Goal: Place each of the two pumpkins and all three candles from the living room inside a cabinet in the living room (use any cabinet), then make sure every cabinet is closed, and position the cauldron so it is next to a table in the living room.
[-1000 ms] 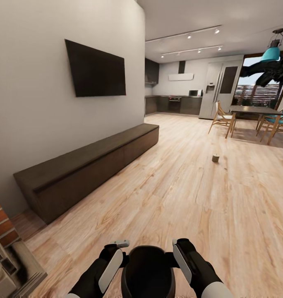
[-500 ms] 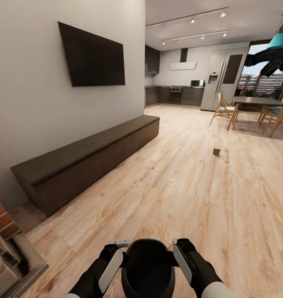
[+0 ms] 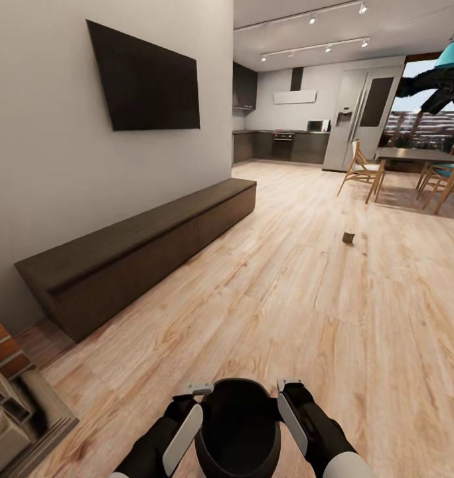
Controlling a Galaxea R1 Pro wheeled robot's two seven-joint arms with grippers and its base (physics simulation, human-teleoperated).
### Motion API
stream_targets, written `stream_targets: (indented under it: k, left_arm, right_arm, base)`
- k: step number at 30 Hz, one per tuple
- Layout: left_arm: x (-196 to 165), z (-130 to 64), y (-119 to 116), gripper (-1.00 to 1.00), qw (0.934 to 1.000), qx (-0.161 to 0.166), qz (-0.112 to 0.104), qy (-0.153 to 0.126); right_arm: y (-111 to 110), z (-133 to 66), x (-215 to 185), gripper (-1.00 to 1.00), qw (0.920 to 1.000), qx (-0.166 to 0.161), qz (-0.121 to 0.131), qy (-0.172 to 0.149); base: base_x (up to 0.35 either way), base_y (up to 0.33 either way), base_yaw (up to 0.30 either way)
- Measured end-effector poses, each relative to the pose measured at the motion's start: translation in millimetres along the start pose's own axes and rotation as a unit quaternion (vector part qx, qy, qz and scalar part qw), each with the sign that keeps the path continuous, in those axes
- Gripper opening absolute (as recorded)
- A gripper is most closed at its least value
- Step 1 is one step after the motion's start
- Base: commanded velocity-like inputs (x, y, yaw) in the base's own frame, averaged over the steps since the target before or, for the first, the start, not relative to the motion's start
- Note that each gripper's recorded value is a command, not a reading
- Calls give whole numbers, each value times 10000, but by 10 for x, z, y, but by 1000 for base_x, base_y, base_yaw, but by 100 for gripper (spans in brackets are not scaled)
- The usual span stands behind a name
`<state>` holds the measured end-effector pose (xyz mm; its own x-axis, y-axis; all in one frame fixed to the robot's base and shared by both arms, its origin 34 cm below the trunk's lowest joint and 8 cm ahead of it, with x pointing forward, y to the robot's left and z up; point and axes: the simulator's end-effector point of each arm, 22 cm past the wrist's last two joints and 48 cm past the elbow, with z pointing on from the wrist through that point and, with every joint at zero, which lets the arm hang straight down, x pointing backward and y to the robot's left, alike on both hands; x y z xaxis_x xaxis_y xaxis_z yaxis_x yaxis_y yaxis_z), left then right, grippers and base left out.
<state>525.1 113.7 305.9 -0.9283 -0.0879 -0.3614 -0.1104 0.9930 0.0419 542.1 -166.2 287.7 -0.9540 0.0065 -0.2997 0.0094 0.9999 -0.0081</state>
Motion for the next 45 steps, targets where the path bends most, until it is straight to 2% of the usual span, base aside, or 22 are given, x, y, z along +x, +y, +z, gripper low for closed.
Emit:
stream_targets:
  k: [4, 7, 11, 25, 31, 45]
  left_arm:
    - [-21, -9, -34, 100, 10000, 11, 33, -82]
    - [-28, -12, -44, 100, 9999, 15, 41, -107]
    - [-26, -12, -45, 100, 9999, 15, 42, -108]
    - [197, 200, -36, 100, 9998, -24, 75, 191]
    - [192, 199, -36, 100, 9998, -22, 69, 186]
    - [189, 198, -40, 100, 9998, -14, 62, 183]
  right_arm:
    - [-1, 0, -45, 100, 9999, 4, 25, -107]
    - [-17, -4, -150, 100, 9994, 38, 59, -347]
    - [-32, -4, -168, 100, 9992, 71, 35, -393]
    - [-38, 232, 41, 100, 9999, 92, 15, -118]
    - [-30, 233, 44, 100, 9999, 79, 9, -115]
    - [108, 220, 40, 100, 9995, 19, -258, -178]
  base:
    - [0, 0, 0]
    - [0, 0, 0]
    - [0, 0, 0]
    - [0, 0, 0]
    - [0, 0, 0]
    - [0, 0, 0]
